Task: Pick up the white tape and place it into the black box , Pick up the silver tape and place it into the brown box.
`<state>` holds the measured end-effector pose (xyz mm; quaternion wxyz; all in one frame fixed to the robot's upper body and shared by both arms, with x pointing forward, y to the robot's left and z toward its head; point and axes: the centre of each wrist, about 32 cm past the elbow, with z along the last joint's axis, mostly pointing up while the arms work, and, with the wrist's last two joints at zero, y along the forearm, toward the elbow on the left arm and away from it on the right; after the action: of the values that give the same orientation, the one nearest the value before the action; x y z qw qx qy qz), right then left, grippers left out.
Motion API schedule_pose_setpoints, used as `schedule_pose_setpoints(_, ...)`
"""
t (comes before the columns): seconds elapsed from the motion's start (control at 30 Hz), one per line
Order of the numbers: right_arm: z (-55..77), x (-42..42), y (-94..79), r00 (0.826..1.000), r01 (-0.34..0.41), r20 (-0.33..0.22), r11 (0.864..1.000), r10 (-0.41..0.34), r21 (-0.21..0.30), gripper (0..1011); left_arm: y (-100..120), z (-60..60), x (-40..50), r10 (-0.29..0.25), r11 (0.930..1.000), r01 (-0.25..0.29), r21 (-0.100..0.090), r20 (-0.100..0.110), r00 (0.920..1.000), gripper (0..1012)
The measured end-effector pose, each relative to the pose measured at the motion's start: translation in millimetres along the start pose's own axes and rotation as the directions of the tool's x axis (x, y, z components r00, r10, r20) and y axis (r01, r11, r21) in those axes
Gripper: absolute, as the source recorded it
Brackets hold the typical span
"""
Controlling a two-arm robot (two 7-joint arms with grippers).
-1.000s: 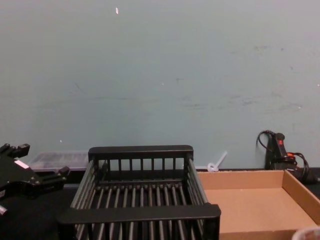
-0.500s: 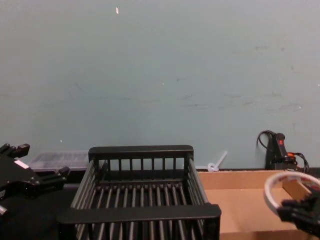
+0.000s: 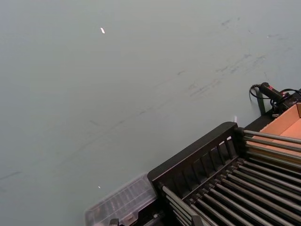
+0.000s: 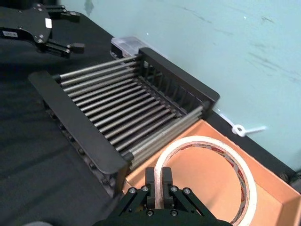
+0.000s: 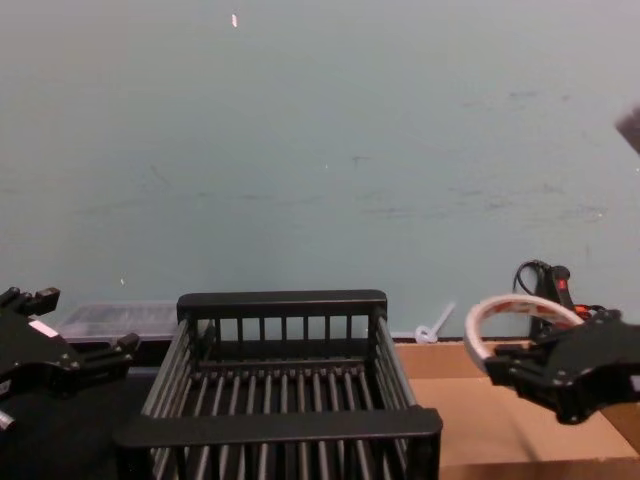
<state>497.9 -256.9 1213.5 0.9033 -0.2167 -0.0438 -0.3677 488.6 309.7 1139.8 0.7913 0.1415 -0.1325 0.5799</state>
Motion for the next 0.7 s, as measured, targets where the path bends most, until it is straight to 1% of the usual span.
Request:
schedule_pose_setpoints(0.13,3.4,-0.8,5.0,1.000,-0.016,0.005,1.000,0.016,0.006,97,0.0,0.0,0.0,0.000,1.0000,0.000,0.000,0.000,1.0000,1002)
schedule_pose_setpoints(0.37,13.3,-1.6,17.9,0.998,-0.062,0.036,0.998,0.061,0.030,97,0.0,0.0,0.0,0.000,1.0000,0.000,0.000,0.000,1.0000,1001)
schedule_pose_setpoints(0.53,21.3,1.2,28.5,0.995,-0.090,0.055,0.995,0.087,0.043,97,0.0,0.0,0.0,0.000,1.0000,0.000,0.000,0.000,1.0000,1002)
schedule_pose_setpoints(0.7,26.0,4.9,39.5,0.992,-0.115,0.063,0.992,0.112,0.043,97,0.0,0.0,0.0,0.000,1.0000,0.000,0.000,0.000,1.0000,1001)
